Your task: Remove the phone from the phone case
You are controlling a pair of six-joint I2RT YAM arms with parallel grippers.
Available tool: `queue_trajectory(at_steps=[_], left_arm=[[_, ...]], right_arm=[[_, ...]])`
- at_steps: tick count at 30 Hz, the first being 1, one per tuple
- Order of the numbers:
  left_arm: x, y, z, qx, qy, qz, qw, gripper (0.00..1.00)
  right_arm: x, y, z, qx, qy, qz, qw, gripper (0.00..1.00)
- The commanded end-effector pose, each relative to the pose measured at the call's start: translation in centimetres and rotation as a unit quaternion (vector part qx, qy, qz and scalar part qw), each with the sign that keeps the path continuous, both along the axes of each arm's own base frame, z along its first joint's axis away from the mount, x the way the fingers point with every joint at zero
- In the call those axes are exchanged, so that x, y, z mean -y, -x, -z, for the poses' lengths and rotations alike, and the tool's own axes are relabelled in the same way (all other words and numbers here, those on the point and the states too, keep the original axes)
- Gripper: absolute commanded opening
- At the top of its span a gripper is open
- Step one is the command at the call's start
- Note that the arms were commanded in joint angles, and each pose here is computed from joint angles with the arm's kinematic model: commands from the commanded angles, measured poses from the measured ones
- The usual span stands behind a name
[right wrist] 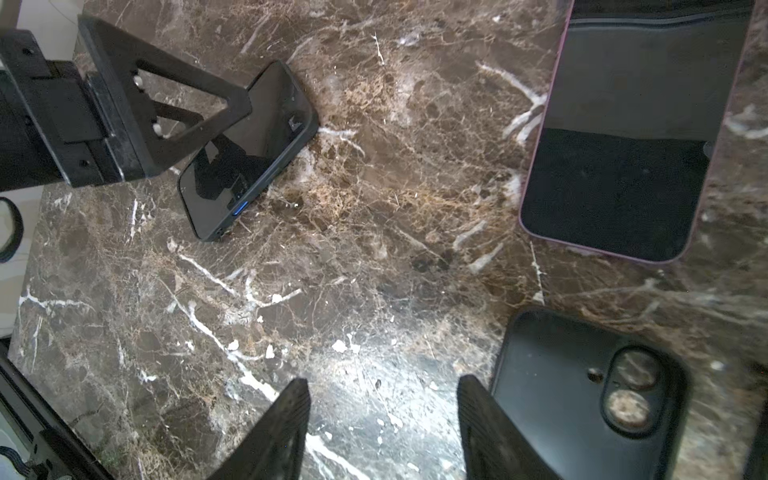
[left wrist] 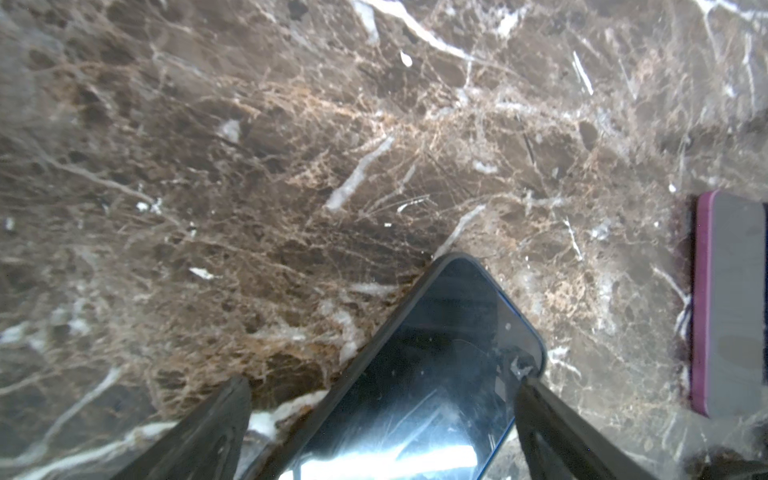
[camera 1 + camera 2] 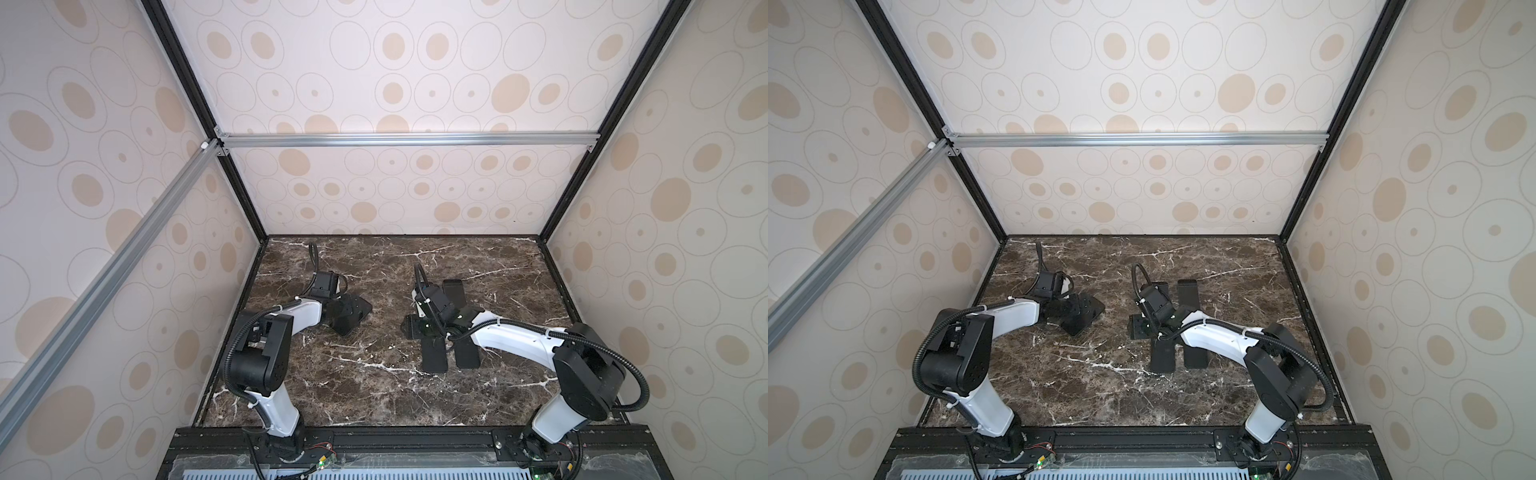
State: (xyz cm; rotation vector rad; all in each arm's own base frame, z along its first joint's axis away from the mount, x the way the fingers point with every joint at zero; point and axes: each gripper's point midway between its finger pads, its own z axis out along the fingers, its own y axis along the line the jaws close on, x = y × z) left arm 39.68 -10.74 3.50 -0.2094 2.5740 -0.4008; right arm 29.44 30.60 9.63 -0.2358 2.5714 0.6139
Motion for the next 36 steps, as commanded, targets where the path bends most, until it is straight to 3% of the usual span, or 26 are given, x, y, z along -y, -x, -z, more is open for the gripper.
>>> queue_trajectory(at_steps=[1,12,24,36], left_arm=[[1.0,2.1,0.5,-0.034,-0.029,0.039,0.998,0.99],[3.2,3.7,2.0,-0.065,-0.163,0.124,0.977,0.99],[3.8,3.2,2.4,-0.073,-0.211,0.148,0.963,0.98],[3.4,3.4,2.8,-0.08,-0.221,0.152,0.96,0.79]], right_arm=[[0.0,0.3,-0.2,0.005,0.0,-0.004,1.0,0.6],[0.6,0.6,0.0,0.005,0.006,0.001,1.0,0.6],[1.6,0.9,0.3,0.008,0.013,0.013,1.0,0.6],[1.7,0.8,0.3,0.009,0.016,0.016,1.0,0.59]])
